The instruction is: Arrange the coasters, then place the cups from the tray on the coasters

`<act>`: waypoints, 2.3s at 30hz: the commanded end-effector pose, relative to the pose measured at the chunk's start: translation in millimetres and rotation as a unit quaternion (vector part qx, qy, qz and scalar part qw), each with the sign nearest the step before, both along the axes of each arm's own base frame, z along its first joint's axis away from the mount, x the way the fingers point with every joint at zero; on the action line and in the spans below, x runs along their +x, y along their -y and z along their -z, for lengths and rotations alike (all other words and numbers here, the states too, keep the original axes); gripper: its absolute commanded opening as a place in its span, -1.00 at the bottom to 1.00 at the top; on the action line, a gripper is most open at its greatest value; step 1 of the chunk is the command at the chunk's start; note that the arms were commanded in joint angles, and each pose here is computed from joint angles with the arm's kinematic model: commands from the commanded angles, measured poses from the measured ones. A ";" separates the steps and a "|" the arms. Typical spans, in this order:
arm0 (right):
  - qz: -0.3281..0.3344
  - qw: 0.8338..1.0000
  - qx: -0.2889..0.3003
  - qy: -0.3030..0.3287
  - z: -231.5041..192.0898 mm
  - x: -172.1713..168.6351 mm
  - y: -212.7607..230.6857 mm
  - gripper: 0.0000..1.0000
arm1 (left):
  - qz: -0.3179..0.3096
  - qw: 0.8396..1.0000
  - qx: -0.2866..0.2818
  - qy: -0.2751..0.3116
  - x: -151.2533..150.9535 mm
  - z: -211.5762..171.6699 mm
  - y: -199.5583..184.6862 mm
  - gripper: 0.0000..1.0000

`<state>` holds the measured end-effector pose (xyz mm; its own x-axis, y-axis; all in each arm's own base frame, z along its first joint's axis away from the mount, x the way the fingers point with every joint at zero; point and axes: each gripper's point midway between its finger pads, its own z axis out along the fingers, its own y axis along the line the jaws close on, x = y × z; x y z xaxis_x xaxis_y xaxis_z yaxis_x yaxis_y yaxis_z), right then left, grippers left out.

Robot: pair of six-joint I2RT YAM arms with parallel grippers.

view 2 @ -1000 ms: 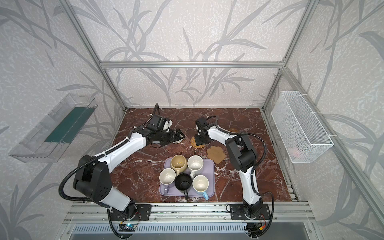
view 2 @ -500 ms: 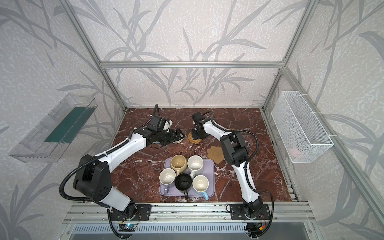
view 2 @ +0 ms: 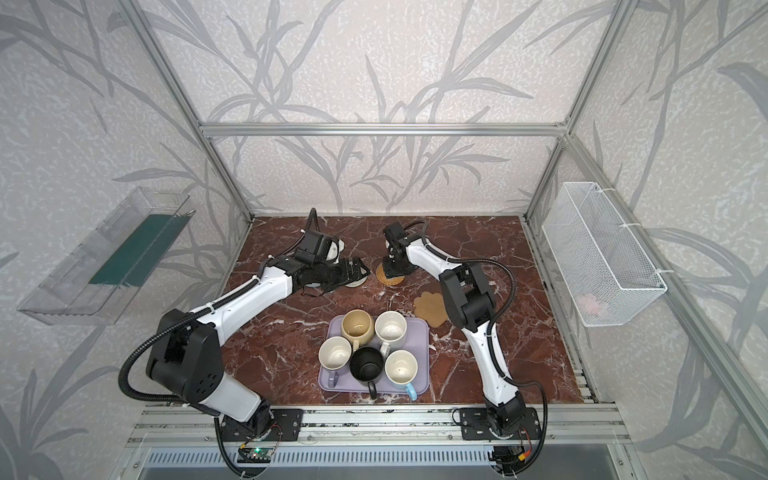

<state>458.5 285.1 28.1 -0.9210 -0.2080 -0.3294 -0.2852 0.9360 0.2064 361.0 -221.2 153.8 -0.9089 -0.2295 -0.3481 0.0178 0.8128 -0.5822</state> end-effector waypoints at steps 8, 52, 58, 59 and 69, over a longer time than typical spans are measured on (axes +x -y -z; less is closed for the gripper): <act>-0.008 1.000 -0.010 -0.008 -0.1 -2.2 3.0 -0.10 | -0.003 1.000 -0.001 0.000 2.2 2.3 0.8 0.99; 0.045 0.994 -0.055 0.077 -75.9 -158.5 153.0 0.98 | 0.153 0.987 0.013 0.044 -40.6 -56.0 60.1 0.99; 0.017 0.997 -0.054 0.043 -51.4 -155.3 143.8 0.98 | 0.144 0.988 0.038 0.033 -37.5 -45.3 62.9 0.99; 0.011 0.998 -0.055 0.035 -47.6 -154.1 141.3 0.97 | 0.145 0.988 0.039 0.032 -37.3 -45.3 63.5 0.99; -0.024 0.997 -0.067 0.014 -22.1 -138.5 130.5 0.82 | 0.136 0.988 0.068 0.041 -34.4 -45.2 53.5 0.99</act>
